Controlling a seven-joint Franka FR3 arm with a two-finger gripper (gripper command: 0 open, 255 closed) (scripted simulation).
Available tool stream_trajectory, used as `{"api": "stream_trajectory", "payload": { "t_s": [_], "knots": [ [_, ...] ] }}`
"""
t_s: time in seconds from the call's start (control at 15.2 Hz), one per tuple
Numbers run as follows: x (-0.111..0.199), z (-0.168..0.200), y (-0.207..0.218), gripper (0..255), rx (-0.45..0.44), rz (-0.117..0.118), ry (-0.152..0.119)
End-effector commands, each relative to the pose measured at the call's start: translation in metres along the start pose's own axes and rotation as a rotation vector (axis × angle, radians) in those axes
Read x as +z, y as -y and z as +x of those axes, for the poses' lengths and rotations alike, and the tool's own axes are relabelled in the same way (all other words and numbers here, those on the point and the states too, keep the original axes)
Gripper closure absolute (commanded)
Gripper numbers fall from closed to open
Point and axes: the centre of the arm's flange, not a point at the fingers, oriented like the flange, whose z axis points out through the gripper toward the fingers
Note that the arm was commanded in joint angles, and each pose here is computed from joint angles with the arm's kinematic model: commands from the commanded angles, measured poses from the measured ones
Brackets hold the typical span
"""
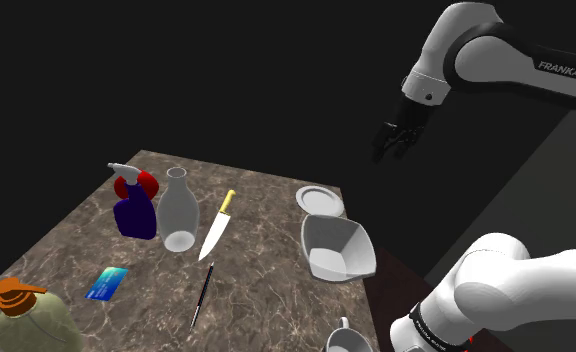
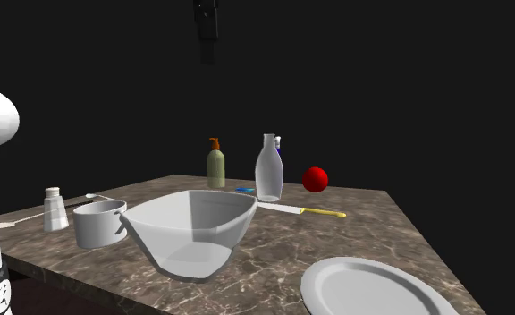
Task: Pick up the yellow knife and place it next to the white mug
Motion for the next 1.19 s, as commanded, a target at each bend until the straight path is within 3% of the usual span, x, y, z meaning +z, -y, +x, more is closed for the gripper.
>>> {"api": "stream_trajectory", "payload": {
  "t_s": [0.0, 1.12],
  "knots": [
    [0.0, 0.0, 0.0, 0, 0.0, 0.0, 0.0],
    [0.127, 0.133, 0.144, 0, 0.197, -0.019, 0.089]
  ]
}}
